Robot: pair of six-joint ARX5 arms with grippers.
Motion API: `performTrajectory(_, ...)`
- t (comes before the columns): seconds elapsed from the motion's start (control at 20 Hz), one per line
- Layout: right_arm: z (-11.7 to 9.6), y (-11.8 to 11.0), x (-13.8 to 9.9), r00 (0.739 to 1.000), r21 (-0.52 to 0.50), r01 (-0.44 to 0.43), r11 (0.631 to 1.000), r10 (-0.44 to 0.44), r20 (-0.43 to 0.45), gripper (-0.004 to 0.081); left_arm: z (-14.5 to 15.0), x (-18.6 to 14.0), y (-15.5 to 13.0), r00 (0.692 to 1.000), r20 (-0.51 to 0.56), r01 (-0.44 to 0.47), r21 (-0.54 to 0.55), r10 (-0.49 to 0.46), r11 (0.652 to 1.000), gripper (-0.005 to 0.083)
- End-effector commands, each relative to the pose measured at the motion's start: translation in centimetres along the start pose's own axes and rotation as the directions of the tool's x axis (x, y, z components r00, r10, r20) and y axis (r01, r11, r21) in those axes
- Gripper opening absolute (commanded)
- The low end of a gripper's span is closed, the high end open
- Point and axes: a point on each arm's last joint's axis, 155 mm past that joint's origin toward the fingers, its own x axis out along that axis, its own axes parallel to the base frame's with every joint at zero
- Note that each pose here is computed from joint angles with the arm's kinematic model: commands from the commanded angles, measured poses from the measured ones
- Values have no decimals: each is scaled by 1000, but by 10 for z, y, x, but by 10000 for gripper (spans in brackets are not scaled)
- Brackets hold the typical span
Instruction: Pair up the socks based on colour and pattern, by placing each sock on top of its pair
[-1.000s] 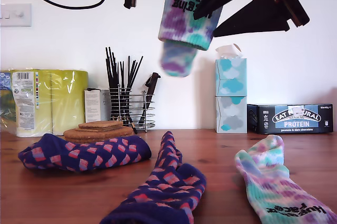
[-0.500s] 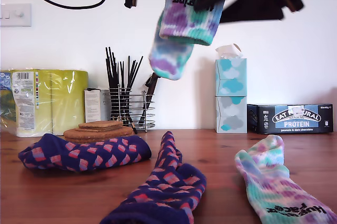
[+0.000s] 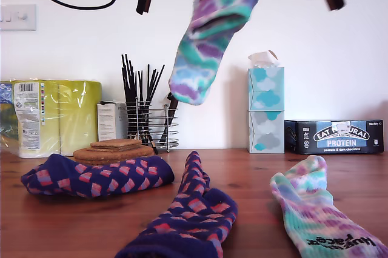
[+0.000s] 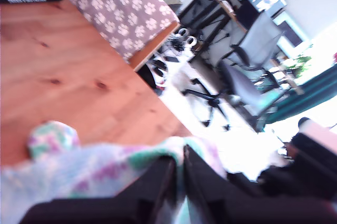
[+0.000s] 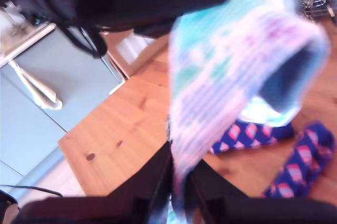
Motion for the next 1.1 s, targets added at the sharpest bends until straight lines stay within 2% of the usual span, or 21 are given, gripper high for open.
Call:
performTrajectory(0.0, 12, -4, -9, 1000, 20, 28, 999, -28, 0, -13, -7, -4, 9, 999, -34, -6, 7, 6, 1000, 386)
performTrajectory(0.1, 11, -17, -16, 995, 51, 88, 995, -85, -48, -13, -19, -17, 13, 996, -87, -15, 13, 16, 1000, 284)
performTrajectory(0.25, 12, -27, -28, 984, 92, 153, 984, -143, -106, -13, -41, -45, 16, 983, -165, -67, 84, 80, 994, 13)
performTrajectory(0.3, 13, -29, -32, 980, 108, 171, 979, -157, -121, -13, -49, -55, 15, 976, -188, -89, 117, 110, 989, -26)
performTrajectory(0.5, 21, -43, -38, 967, 127, 227, 966, -208, -145, -13, -83, -89, 10, 933, -290, -162, 193, 214, 968, -22)
performTrajectory(0.6, 22, -58, -33, 959, 93, 254, 963, -238, -154, -13, -99, -99, 4, 920, -322, -162, 203, 222, 966, -22)
performTrajectory(0.7, 24, -82, -27, 947, 70, 292, 954, -278, -164, -13, -111, -106, -2, 920, -323, -158, 207, 220, 965, -22)
performTrajectory(0.8, 33, -105, -17, 945, 70, 307, 949, -296, -136, -13, -120, -112, -5, 922, -317, -162, 205, 222, 965, -22)
performTrajectory(0.9, 46, -124, -5, 950, 77, 302, 950, -293, -103, -13, -124, -117, -8, 922, -315, -167, 205, 226, 965, -22)
performTrajectory(1.05, 75, -142, 11, 952, 50, 303, 952, -300, -58, -13, -121, -118, -10, 926, -300, -174, 200, 230, 964, -22)
